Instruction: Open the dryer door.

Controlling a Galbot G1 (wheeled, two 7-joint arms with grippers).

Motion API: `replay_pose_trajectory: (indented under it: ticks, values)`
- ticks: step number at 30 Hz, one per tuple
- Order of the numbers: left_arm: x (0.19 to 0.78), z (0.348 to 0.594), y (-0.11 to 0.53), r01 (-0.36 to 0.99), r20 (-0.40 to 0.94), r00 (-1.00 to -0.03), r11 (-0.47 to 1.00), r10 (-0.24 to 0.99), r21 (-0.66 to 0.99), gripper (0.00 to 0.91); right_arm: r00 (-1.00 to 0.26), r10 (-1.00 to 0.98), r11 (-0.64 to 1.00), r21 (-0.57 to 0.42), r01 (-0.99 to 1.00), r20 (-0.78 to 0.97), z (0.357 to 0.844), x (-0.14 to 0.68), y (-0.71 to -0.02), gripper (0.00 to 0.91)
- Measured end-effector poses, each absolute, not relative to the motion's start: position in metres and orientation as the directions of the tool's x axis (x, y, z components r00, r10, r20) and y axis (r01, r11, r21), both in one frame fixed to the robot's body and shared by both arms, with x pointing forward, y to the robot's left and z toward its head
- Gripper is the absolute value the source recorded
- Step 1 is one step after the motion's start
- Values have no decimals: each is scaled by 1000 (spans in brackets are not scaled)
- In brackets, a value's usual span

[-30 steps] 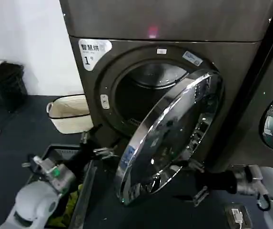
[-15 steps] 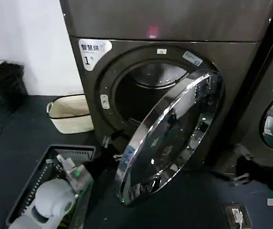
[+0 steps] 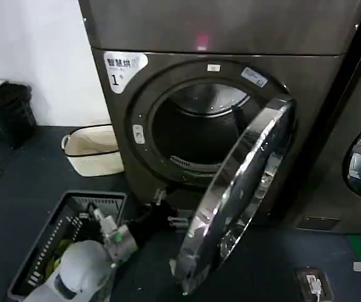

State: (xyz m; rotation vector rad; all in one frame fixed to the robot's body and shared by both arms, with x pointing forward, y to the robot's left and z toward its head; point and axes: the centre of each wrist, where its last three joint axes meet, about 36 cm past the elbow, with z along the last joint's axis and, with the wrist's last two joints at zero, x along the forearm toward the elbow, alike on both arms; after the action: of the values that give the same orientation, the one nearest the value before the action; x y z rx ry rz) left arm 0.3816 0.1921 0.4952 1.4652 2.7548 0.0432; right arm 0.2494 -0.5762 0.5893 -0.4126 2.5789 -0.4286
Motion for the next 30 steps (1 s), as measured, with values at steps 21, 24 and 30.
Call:
replay_pose_trajectory:
  ticks: [21, 24, 30]
  values:
    - [374, 468, 114, 953, -1, -298, 297, 955, -57, 907, -676, 458, 681, -261, 685, -577, 656, 169, -591, 907]
    - [381, 466, 102, 961, 2, -271, 271, 963, -54, 907, -642, 499, 628, -268, 731, -582, 659, 160, -594, 907]
    - [396, 463, 78, 974, -2, -219, 218, 976, -57, 907, -580, 548, 533, -282, 798, -603, 669, 144, -596, 907]
